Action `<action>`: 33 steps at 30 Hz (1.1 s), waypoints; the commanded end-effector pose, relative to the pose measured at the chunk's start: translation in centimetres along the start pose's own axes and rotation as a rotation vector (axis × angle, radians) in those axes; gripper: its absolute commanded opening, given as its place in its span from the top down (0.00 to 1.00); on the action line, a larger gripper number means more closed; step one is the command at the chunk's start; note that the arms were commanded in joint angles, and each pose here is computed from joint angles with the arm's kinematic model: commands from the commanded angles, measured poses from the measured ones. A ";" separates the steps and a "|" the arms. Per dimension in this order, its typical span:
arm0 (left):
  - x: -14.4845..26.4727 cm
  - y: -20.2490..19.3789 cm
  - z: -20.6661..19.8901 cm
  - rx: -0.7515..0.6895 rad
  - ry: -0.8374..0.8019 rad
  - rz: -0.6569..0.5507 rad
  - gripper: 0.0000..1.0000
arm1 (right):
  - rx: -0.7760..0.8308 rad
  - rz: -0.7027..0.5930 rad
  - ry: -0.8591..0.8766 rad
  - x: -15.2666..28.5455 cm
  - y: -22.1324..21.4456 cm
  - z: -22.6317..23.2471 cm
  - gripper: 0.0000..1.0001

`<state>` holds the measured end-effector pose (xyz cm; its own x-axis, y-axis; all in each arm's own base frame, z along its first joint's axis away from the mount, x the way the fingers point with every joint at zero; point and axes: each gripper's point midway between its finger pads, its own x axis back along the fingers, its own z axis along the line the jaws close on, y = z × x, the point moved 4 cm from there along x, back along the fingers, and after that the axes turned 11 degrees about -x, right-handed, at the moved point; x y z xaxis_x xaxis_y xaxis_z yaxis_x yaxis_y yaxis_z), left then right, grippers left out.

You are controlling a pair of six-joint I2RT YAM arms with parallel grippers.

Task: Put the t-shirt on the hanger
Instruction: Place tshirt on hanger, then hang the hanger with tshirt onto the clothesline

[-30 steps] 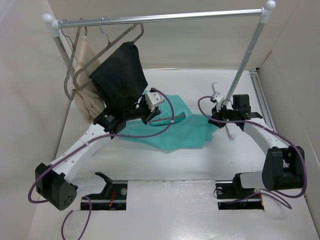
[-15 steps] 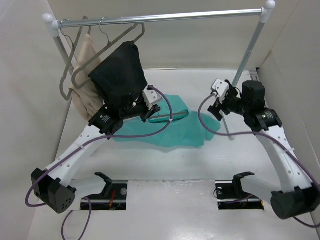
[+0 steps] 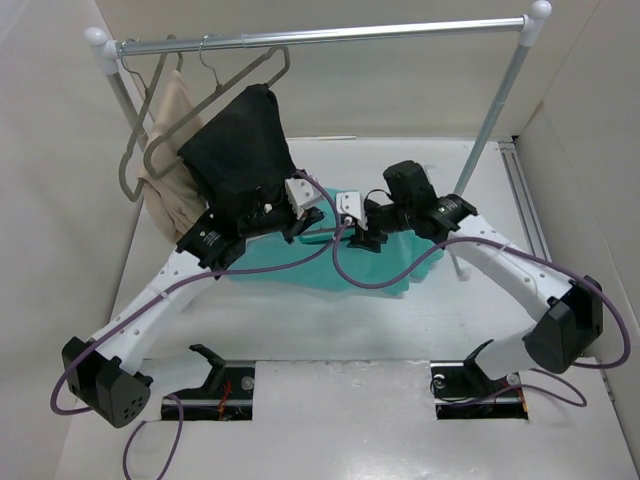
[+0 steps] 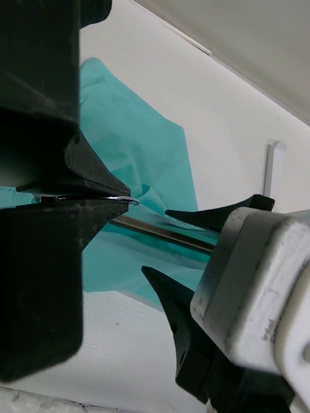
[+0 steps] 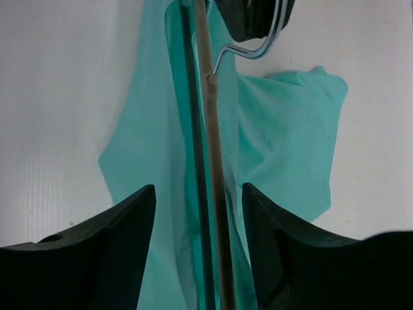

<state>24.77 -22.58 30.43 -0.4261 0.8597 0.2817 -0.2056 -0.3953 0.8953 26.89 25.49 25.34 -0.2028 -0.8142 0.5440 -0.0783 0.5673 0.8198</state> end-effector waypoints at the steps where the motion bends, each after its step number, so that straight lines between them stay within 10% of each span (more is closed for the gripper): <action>1: 1.0 2.4 -0.1 -0.045 0.002 -0.108 1.00 | 0.093 -0.143 -0.013 0.5 3.9 -0.8 0.39; 7: 1.2 2.8 0.0 -0.046 0.010 -0.123 1.00 | 0.011 -0.062 -0.014 -2.5 1.7 -2.3 0.56; 11: 1.1 2.5 0.2 -0.036 0.030 -0.113 1.00 | -0.029 -0.028 -0.014 -3.0 0.8 -2.3 1.00; 17: 1.8 0.9 0.2 -0.046 0.065 -0.031 0.36 | -0.059 -0.057 -0.031 0.5 0.6 -1.7 1.00; 33: 2.4 -9.5 0.4 0.005 0.129 0.274 0.34 | -0.133 -0.064 -0.068 10.6 -1.5 0.0 1.00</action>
<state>25.36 -16.99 23.39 -0.5489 0.7056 0.4482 -0.0686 -0.5724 0.8171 26.20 15.73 27.97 -0.3277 -0.7891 0.5196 0.0850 0.5231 0.8480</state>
